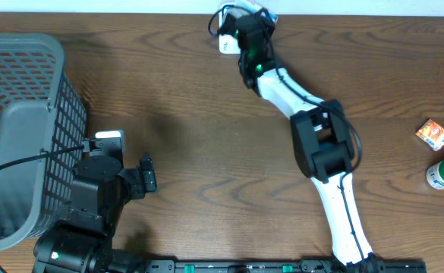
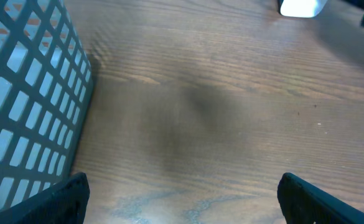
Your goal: Scan the item barcode
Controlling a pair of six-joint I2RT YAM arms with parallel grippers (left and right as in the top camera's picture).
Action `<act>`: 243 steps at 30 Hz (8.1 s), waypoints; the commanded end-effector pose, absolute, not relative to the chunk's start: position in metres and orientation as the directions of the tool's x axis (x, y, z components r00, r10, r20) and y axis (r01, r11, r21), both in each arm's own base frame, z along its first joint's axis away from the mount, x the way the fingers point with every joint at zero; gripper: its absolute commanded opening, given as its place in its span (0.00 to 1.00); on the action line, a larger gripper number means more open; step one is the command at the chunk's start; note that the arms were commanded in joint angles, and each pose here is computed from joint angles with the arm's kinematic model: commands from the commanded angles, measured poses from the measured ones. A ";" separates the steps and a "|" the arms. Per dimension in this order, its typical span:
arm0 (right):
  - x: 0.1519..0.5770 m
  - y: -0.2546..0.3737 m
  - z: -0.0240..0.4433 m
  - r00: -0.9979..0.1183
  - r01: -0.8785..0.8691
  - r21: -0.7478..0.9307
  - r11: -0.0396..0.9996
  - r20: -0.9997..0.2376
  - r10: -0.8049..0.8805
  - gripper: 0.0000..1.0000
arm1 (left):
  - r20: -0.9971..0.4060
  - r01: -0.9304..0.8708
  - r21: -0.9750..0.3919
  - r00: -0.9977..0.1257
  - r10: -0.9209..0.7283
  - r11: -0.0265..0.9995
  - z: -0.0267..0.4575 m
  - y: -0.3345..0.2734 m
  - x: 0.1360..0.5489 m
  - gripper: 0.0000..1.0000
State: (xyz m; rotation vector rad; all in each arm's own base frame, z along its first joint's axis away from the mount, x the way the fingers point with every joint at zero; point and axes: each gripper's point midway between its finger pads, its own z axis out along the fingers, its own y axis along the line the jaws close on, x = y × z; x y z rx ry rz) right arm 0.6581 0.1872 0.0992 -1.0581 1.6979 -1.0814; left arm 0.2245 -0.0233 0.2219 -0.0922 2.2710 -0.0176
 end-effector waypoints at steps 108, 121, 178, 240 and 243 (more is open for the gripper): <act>0.172 0.043 0.587 0.311 -0.227 -0.091 0.970 -0.950 -0.016 0.99 | -0.907 -0.488 0.312 0.103 0.408 0.816 0.454 0.063 0.180 0.96; 0.102 0.034 0.525 0.431 -0.220 -0.046 0.974 -0.901 0.055 0.99 | -0.939 -0.524 0.192 0.147 0.310 0.830 0.434 0.087 0.114 0.96; 0.254 0.000 0.170 -0.026 0.007 0.395 0.919 -0.918 0.395 0.99 | -0.969 -0.349 0.025 0.221 0.108 0.937 0.389 0.063 0.121 0.96; 0.246 0.003 0.157 -0.071 0.018 0.387 0.922 -0.919 0.387 0.99 | -0.987 -0.131 -0.094 -0.119 -0.110 0.987 0.142 0.009 0.243 0.96; 0.246 0.007 0.157 -0.077 0.003 0.387 0.922 -0.919 0.386 0.99 | -0.987 -0.199 -0.093 -0.112 -0.117 0.975 0.142 0.025 0.241 0.96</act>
